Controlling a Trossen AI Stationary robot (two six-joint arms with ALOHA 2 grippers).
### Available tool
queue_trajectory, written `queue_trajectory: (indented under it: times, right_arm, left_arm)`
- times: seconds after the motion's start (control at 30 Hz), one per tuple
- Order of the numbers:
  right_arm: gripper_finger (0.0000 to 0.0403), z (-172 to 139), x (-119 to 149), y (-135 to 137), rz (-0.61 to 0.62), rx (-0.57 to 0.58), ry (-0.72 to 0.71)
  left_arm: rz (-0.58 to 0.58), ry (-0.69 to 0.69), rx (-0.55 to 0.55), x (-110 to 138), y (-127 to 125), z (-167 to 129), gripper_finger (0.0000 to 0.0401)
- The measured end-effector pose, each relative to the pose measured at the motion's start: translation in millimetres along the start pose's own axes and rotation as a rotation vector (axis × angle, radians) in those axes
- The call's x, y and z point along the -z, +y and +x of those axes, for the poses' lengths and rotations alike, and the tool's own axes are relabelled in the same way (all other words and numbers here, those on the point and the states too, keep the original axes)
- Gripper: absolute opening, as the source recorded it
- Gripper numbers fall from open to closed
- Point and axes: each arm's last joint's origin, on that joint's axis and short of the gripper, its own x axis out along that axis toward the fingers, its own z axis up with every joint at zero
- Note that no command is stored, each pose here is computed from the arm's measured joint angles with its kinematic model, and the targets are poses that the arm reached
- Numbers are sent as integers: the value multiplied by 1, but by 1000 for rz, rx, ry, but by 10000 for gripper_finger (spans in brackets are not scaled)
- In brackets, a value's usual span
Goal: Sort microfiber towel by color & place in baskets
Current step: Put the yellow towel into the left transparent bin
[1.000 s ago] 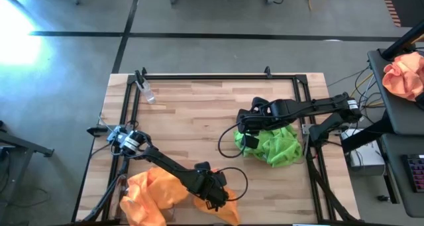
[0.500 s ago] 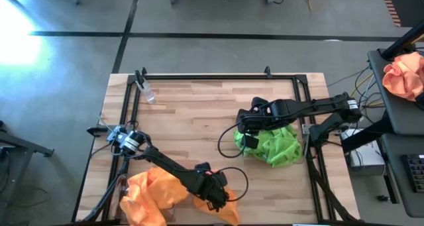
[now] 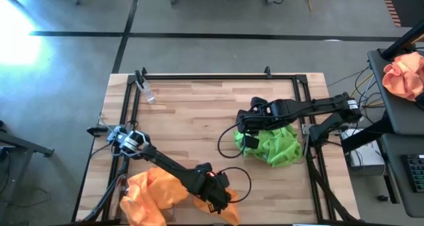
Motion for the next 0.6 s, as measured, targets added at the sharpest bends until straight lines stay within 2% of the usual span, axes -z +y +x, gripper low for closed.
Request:
queue_trajectory:
  times: [0.37, 0.6]
  right_arm:
    - [91, 0, -1, 0, -24, -2, -8]
    - [91, 0, -1, 0, -24, -2, -8]
  left_arm:
    - [14, 9, -104, -14, 8, -54, 0]
    - [-47, -56, -35, -27, 7, -95, 0]
